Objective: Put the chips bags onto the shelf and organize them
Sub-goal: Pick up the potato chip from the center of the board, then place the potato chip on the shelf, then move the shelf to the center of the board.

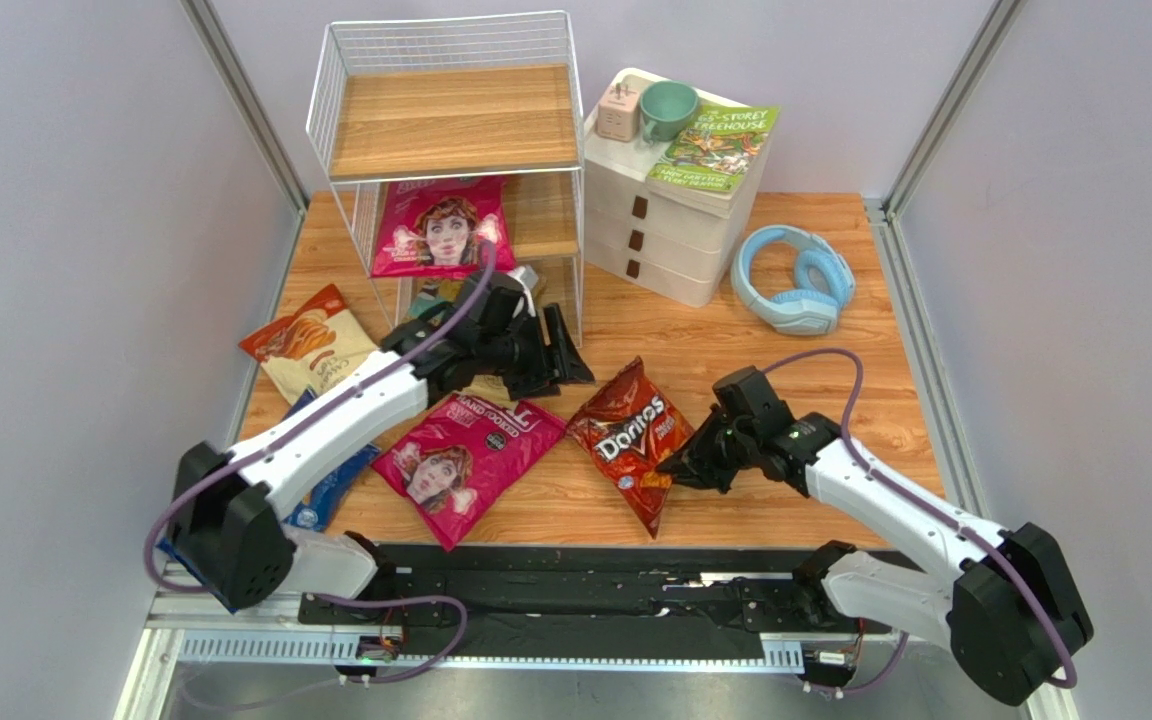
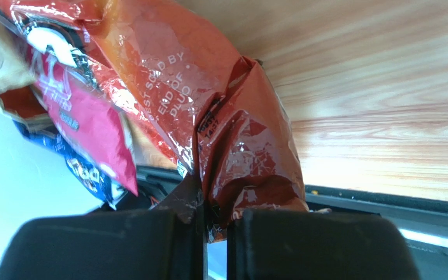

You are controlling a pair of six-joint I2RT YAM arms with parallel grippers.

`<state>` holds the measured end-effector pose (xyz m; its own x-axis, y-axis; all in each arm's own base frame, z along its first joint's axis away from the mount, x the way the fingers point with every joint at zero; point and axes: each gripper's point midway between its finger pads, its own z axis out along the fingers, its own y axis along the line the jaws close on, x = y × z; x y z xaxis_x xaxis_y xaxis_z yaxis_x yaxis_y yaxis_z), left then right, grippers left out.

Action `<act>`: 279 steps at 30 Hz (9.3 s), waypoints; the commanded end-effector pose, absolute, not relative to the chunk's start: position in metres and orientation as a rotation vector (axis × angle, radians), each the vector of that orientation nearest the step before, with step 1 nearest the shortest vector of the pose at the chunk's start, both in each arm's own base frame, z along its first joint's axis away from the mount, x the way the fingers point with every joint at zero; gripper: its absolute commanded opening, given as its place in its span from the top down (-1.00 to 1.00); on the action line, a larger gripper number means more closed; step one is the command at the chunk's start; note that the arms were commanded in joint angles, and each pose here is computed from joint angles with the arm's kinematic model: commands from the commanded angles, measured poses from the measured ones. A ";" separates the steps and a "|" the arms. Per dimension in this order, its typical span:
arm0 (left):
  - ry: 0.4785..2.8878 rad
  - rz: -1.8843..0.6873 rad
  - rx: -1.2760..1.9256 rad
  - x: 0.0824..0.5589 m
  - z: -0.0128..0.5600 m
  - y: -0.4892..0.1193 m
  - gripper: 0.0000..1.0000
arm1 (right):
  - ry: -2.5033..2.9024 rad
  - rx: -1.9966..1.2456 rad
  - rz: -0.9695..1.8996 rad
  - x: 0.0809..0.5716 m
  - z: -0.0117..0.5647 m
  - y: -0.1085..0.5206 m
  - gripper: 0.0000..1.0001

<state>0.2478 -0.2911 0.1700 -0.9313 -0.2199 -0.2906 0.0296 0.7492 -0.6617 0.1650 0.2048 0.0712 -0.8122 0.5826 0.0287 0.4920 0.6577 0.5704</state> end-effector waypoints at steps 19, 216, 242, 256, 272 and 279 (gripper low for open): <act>2.309 -0.424 -0.532 0.186 0.228 -0.095 -0.50 | 2.674 0.645 1.435 0.227 0.188 0.314 1.00; 2.241 -0.308 -0.541 0.148 0.224 -0.050 -0.56 | 1.780 1.053 2.367 0.348 0.265 0.438 -0.19; 2.234 -0.268 -0.501 0.202 0.250 -0.068 -0.64 | 2.055 -0.376 0.318 0.419 0.174 0.248 -0.49; 2.202 -0.153 -0.486 0.244 0.279 -0.067 -0.64 | 1.803 -0.536 0.341 0.448 0.188 0.282 -0.50; 2.246 -0.138 -0.450 0.272 0.277 -0.078 -0.64 | 1.697 -0.585 0.570 0.472 0.198 0.327 -0.50; 2.256 -0.154 -0.453 0.264 0.271 -0.077 -0.64 | 1.638 -0.482 0.552 0.490 0.209 0.325 -0.37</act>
